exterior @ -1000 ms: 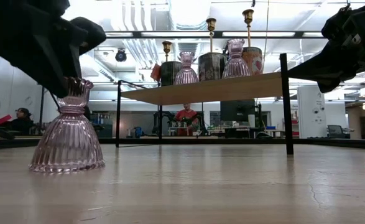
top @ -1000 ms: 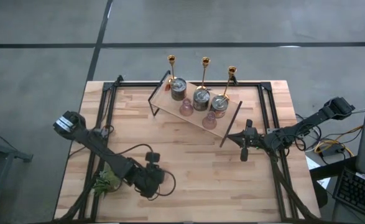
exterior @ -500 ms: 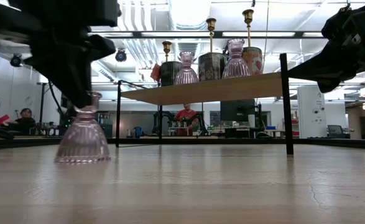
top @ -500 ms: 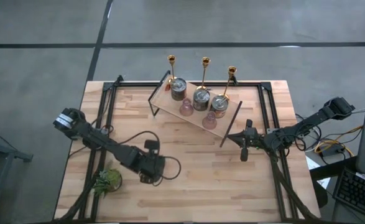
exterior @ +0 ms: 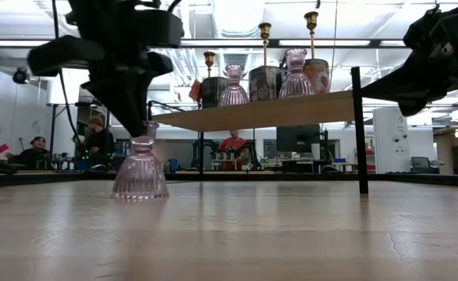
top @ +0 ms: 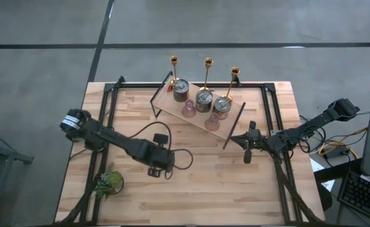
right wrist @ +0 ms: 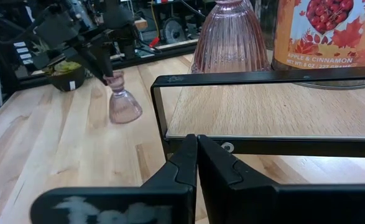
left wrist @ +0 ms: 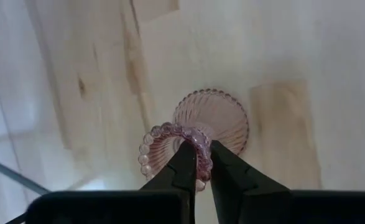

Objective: Pick & Place candle stick holders
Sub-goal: Put the pink glass candle holder on the shelf aligned with the other pink glass candle holders, then return to Home Position

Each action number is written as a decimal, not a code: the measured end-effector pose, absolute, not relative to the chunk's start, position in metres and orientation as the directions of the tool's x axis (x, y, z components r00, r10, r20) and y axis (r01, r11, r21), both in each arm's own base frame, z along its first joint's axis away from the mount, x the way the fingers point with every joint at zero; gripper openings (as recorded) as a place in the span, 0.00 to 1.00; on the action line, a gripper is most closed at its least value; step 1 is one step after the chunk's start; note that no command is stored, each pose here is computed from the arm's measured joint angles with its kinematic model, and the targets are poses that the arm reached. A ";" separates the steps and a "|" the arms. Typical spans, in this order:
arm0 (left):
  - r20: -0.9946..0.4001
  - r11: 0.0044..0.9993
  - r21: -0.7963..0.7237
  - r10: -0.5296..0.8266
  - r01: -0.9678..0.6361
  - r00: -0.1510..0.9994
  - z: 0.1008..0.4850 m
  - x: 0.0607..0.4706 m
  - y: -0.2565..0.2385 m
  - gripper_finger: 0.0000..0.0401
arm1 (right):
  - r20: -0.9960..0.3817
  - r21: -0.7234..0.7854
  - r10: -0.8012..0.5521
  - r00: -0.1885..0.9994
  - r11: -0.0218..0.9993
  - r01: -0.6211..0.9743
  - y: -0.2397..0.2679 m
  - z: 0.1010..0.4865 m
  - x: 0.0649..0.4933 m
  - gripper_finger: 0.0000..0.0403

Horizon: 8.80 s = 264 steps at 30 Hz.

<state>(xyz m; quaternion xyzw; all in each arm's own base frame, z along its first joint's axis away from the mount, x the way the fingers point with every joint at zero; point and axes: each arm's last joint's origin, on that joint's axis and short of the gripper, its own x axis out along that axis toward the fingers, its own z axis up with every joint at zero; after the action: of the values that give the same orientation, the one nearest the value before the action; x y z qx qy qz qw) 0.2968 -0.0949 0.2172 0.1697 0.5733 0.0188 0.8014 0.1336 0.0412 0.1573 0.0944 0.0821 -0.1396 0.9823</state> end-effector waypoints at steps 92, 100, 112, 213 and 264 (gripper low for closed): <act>-0.720 0.748 0.664 0.634 0.013 0.280 0.371 0.298 0.027 0.02 | -0.187 0.163 -0.259 0.948 0.943 0.290 0.041 0.157 0.134 0.02; -0.707 0.735 0.678 0.652 0.001 0.273 0.367 0.306 0.051 0.02 | -0.188 0.163 -0.259 0.948 0.943 0.290 0.041 0.157 0.134 0.02; -0.721 0.740 0.672 0.648 0.019 0.244 0.352 0.320 0.061 0.02 | -0.188 0.163 -0.258 0.948 0.943 0.289 0.041 0.157 0.134 0.02; 0.011 0.986 0.042 0.158 -0.158 0.987 0.168 0.099 -0.003 0.03 | -0.187 0.163 -0.259 0.948 0.943 0.290 0.041 0.157 0.134 0.02; 0.005 0.986 0.043 0.159 -0.159 0.987 0.167 0.099 -0.003 0.03 | -0.187 0.163 -0.259 0.948 0.943 0.290 0.041 0.157 0.134 0.02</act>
<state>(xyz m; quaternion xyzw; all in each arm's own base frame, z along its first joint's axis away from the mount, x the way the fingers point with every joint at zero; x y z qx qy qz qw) 0.0993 -0.0033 0.1667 0.0218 -0.0009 0.0796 0.9966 0.1336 0.0411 0.1574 0.0945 0.0819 -0.1397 0.9823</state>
